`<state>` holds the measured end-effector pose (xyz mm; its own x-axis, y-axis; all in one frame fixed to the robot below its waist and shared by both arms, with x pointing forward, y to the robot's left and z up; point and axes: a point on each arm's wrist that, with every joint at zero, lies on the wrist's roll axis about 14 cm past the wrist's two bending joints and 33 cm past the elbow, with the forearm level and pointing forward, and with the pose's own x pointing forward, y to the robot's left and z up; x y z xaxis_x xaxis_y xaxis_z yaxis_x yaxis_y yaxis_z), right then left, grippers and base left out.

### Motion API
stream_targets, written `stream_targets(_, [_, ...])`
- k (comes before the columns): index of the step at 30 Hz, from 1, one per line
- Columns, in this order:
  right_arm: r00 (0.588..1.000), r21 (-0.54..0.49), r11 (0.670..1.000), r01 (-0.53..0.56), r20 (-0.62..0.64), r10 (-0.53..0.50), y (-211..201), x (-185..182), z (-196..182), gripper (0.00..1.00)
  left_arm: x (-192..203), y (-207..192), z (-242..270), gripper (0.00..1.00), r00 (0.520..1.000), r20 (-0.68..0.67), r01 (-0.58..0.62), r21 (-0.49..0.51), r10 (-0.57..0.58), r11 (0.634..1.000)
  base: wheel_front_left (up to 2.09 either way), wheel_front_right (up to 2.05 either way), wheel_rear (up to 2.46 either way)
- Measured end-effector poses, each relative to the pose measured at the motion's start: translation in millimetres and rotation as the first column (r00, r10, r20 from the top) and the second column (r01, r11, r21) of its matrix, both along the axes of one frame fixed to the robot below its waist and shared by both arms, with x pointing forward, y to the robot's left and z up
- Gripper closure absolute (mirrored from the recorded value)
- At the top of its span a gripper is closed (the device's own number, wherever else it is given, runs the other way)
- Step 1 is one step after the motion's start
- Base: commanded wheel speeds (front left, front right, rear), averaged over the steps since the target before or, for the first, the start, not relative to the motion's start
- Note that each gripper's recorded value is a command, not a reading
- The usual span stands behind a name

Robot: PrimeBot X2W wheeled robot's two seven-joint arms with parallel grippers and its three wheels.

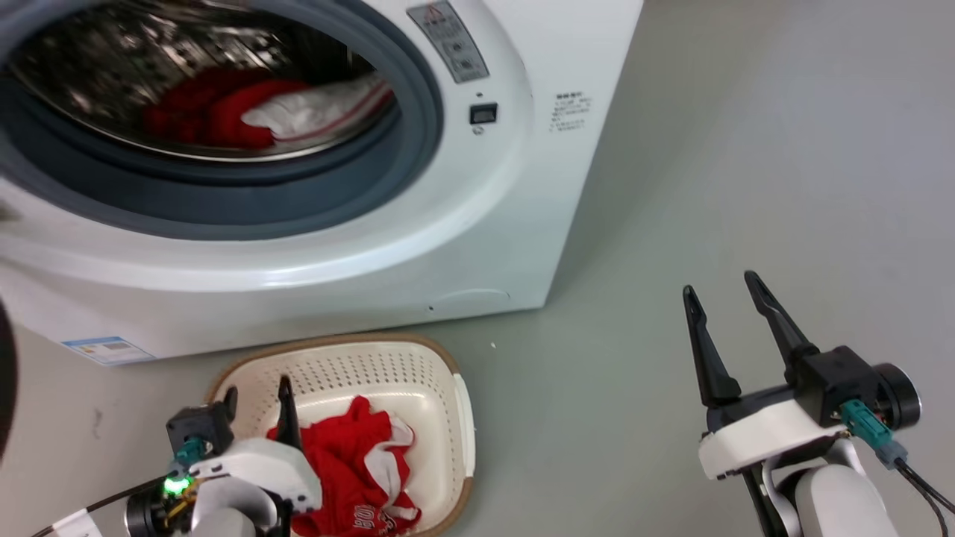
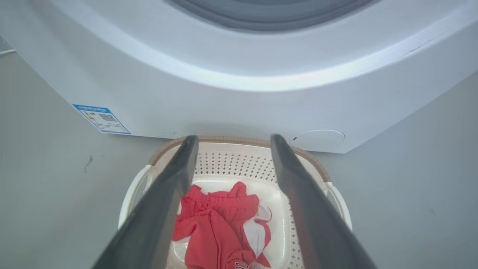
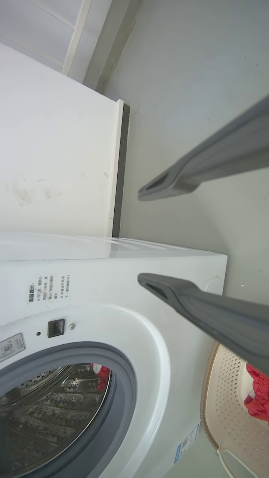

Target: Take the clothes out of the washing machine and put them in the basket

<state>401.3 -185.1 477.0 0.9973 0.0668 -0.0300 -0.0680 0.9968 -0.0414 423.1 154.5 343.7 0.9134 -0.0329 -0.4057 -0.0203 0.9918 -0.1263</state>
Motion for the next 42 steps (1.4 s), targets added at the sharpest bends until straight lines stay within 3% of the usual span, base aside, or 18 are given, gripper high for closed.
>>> stream_targets(8, [0.999,0.007,1.0,-0.009,0.035,0.009,4.8,-10.8,17.2,0.0,22.1,2.2,98.3,0.0,0.951,0.31,0.0,0.034,-0.011,0.999,0.0,0.0,0.0])
stream_targets(16, [0.999,0.015,1.0,-0.002,0.036,0.001,2.8,-14.0,19.4,0.0,56.9,-12.4,135.8,0.0,0.903,0.418,0.064,0.084,-0.094,0.994,0.0,0.0,0.0])
stream_targets(28, [0.998,0.042,0.997,0.063,-0.002,-0.063,-18.3,-5.5,-0.4,0.0,159.6,-22.3,114.6,0.0,0.926,0.307,0.169,0.186,-0.22,0.968,0.0,0.0,0.0])
stream_targets(42, [0.983,0.055,0.992,0.116,-0.147,-0.107,-35.9,13.3,-59.3,0.0,279.2,-27.1,50.9,0.0,0.955,0.077,0.251,0.303,-0.286,0.92,0.0,0.0,0.0])
